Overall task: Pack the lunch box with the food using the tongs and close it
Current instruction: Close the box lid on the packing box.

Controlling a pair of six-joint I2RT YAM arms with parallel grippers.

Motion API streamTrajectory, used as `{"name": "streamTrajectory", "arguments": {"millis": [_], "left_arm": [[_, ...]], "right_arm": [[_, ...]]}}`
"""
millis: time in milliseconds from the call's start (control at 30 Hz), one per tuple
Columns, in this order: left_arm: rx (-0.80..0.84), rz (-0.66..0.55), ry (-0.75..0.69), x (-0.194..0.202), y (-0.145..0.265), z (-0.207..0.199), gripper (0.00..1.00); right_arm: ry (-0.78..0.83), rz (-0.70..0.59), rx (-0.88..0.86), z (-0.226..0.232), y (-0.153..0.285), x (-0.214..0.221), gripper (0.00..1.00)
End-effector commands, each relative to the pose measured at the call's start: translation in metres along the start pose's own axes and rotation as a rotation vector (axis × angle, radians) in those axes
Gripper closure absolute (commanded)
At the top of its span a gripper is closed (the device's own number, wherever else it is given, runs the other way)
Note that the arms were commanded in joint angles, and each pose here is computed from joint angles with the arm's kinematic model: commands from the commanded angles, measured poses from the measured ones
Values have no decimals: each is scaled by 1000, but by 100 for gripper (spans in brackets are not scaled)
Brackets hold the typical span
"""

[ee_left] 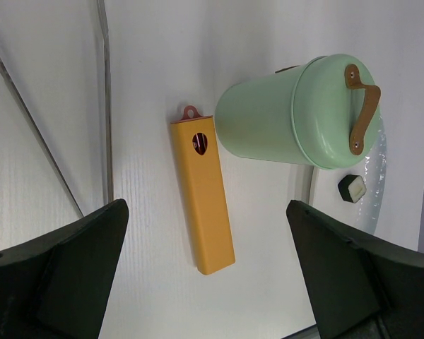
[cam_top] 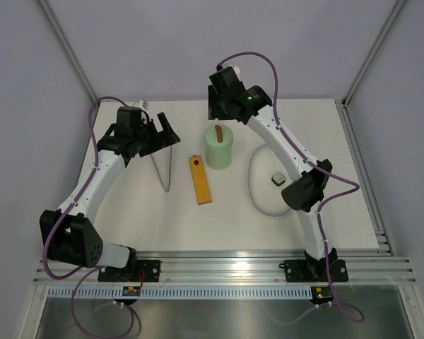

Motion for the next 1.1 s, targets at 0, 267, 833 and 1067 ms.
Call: {"name": "streamTrajectory", "arguments": {"millis": [0, 267, 833, 1067], "left_arm": [[16, -72, -24, -13, 12, -6, 1], [5, -67, -23, -12, 11, -3, 1], [7, -77, -20, -11, 16, -3, 1], [3, -70, -16, -7, 16, -2, 1]], "right_arm": [[9, -55, -23, 8, 14, -12, 41], [57, 211, -9, 13, -43, 80, 41], [30, -58, -66, 16, 43, -3, 40], [69, 132, -15, 16, -20, 55, 41]]}}
Point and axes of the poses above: each gripper's point midway between its finger pads, its own y axis back along the fingers, its own z axis along the line the jaws close on, x = y × z, the point moved 4 cm from there along y, back along the fingers, and after that the axes turned 3 degrees about -y, right-handed, at the moved point
